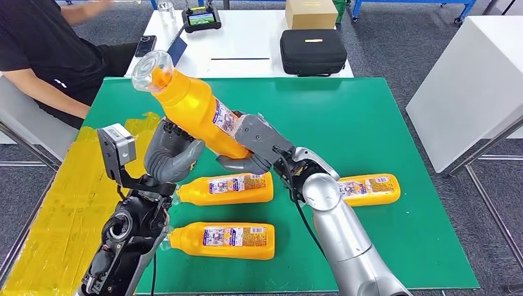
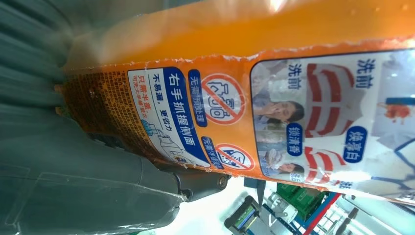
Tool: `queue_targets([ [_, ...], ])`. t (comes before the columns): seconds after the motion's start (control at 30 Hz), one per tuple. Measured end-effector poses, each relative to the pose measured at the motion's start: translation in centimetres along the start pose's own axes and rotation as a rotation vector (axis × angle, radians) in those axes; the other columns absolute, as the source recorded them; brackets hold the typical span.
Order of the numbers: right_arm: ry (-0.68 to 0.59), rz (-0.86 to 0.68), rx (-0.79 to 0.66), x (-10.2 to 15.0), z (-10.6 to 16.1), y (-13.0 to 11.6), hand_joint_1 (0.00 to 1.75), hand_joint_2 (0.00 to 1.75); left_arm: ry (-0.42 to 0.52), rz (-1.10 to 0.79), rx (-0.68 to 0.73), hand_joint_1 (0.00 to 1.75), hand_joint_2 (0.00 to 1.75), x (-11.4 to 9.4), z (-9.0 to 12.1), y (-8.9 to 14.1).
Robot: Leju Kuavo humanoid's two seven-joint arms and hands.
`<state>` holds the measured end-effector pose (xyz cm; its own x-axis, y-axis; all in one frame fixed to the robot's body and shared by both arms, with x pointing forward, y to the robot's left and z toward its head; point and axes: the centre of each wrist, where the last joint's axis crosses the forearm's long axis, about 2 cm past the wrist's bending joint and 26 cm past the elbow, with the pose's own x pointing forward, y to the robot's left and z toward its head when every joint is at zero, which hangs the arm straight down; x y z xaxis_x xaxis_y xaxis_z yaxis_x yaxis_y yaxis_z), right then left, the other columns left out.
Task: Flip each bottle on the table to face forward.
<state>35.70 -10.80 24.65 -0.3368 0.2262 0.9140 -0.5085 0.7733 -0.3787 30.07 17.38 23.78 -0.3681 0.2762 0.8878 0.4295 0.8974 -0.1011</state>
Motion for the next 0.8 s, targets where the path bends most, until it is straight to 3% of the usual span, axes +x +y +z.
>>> queue_targets([
  [0.27, -0.004, -0.005, 0.161, -0.5, -0.5, 4.3, 1.75, 1.75, 0.042, -0.001, 0.048, 0.00, 1.75, -0.2, 0.4, 0.3],
  [0.3, 0.003, -0.007, 0.188, -0.7, -0.4, 5.0, 1.75, 1.75, 0.048, -0.002, 0.059, 0.07, 1.75, -0.3, 0.6, 0.5],
  [0.4, 0.031, 0.005, 0.252, -1.4, -0.4, 6.6, 1.75, 1.75, 0.070, 0.002, 0.089, 1.38, 1.75, -0.8, 1.5, 1.1],
  [0.43, 0.040, 0.012, 0.269, -1.6, -0.4, 7.0, 1.75, 1.75, 0.077, 0.005, 0.098, 1.75, 1.75, -1.0, 1.9, 1.2],
  [0.8, 0.076, 0.082, 0.378, -3.3, 0.4, 8.8, 1.75, 1.75, 0.127, 0.019, 0.146, 1.75, 1.75, -2.5, 5.5, 1.8],
])
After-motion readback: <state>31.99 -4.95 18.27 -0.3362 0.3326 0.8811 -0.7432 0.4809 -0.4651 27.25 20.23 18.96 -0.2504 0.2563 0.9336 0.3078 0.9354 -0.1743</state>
